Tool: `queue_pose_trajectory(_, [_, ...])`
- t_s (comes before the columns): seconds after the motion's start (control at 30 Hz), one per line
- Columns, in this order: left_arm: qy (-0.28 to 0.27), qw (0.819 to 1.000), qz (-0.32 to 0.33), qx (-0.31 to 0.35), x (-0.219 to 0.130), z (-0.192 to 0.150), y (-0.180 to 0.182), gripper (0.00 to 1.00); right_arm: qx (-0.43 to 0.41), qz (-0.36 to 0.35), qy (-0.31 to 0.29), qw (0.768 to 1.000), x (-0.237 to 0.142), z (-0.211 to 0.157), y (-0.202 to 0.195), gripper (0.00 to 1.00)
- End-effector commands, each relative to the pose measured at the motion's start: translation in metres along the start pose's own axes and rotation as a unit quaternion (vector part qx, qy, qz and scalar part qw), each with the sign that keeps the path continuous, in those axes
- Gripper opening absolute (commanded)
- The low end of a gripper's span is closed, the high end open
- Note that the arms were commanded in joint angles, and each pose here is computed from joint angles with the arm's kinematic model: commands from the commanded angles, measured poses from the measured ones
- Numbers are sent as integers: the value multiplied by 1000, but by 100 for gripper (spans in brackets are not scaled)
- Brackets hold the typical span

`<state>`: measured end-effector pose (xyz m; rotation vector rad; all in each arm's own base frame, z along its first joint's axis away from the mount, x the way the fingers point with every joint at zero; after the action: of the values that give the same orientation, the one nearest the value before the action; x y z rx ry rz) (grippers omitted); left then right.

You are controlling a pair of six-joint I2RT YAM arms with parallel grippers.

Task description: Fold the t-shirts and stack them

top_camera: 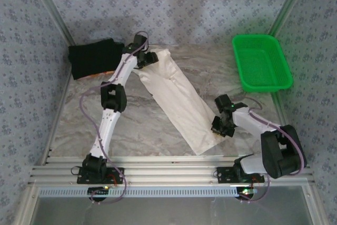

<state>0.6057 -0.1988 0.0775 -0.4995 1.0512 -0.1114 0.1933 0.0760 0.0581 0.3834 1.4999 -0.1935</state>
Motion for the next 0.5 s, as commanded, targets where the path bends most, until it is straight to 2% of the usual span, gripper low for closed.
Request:
queue_pose_trajectory(0.0, [55, 997, -43, -20, 32, -24, 3, 70, 36, -5, 41, 999, -9, -24, -6, 18])
queue_pose_trajectory(0.1, [42, 992, -117, -31, 7, -7, -29, 72, 33, 19, 26, 999, -31, -24, 1, 25])
queue_pose_trajectory(0.2, [23, 987, -157, -19, -35, 9, -59, 73, 18, 33, 4, 999, -60, -21, 3, 33])
queue_pose_trajectory(0.37, [-24, 982, -187, 14, -127, 35, -92, 77, -10, 40, -1, 999, -73, 1, -1, 43])
queue_pose_trajectory(0.47, [-26, 984, -172, 28, -172, 32, -98, 77, -20, 67, 7, 998, -66, 20, 3, 44])
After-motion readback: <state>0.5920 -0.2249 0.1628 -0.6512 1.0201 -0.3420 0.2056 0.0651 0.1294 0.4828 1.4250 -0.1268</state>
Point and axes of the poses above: each hand's point on the last joint's axis, 136 mm out from that joint toward the fingers, its own x axis out along the fingers, its own y axis along the line the jaws close on, z = x × y, the point moved 4 cm from there along -x, back along the fingers, and after that the axes turned 3 degrees about -x, right-handed, at the moved point
